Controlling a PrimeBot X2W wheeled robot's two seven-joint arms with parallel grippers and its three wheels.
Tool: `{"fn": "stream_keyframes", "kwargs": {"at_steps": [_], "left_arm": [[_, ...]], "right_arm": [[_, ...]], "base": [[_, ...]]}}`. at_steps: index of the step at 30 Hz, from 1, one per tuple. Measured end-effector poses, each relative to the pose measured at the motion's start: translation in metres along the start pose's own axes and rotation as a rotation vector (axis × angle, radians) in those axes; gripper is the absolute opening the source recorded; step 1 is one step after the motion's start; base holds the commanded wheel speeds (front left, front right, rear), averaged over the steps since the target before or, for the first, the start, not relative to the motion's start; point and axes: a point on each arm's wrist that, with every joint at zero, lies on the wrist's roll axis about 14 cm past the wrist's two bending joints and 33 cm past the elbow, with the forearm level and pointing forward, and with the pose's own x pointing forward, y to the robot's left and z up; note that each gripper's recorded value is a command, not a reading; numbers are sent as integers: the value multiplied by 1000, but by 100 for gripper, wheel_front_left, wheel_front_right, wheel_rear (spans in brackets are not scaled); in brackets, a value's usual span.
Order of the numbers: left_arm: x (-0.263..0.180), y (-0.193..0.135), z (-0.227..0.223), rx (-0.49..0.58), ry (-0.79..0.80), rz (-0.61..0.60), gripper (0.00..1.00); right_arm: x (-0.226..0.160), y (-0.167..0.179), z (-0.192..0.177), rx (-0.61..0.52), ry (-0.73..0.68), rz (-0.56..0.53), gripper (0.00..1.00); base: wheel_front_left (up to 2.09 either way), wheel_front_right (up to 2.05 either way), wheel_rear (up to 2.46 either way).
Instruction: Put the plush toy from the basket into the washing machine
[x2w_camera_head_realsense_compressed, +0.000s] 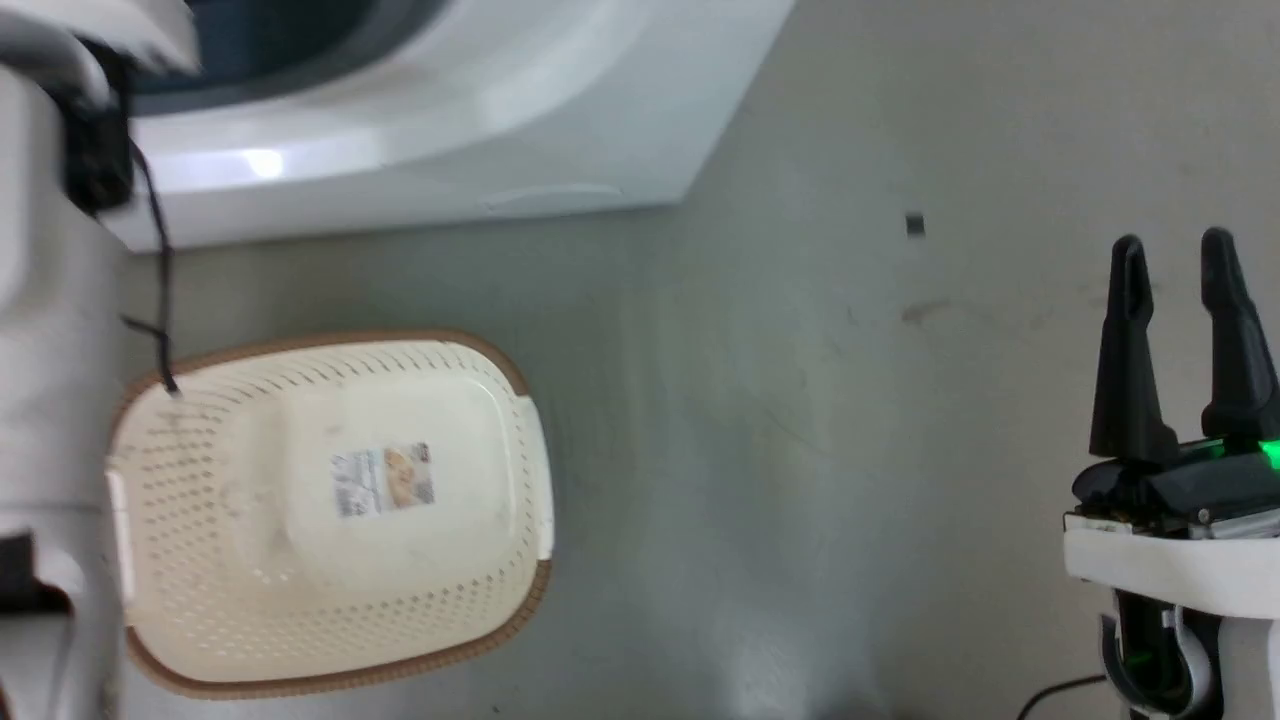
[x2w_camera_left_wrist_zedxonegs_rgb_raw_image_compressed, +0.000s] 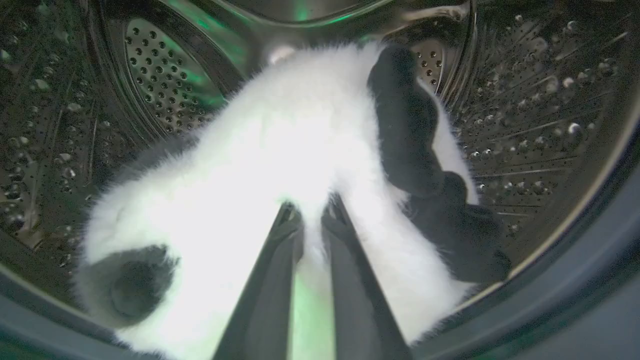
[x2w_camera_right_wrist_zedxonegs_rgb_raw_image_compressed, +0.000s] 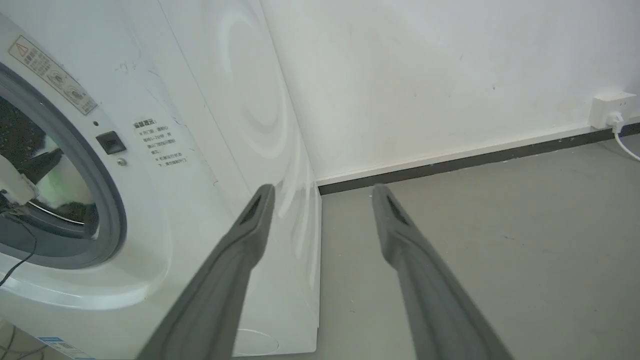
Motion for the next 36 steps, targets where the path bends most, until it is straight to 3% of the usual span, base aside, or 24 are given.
{"fn": "stream_keyframes", "kwargs": {"at_steps": [8,17,18,26,36], "left_arm": [[56,-6,-35,-43,-2,26,0],[73,-5,-80,-41,53,48,0],[71,-4,-87,-41,72,51,98],[61,2,-83,-22,91,50,100],[0,-4,-76,-34,143,40,100]], "right_arm": [[4,-30,-34,-36,74,-72,100],[3,-44,-63,-58,142,-99,100],[4,-44,-64,-57,142,-98,100],[10,-36,-57,-46,114,-77,100],[10,-14,-21,-37,39,-25,100]], "base": [[0,0,0],[0,0,0],[0,0,0],[0,0,0],[0,0,0]]}}
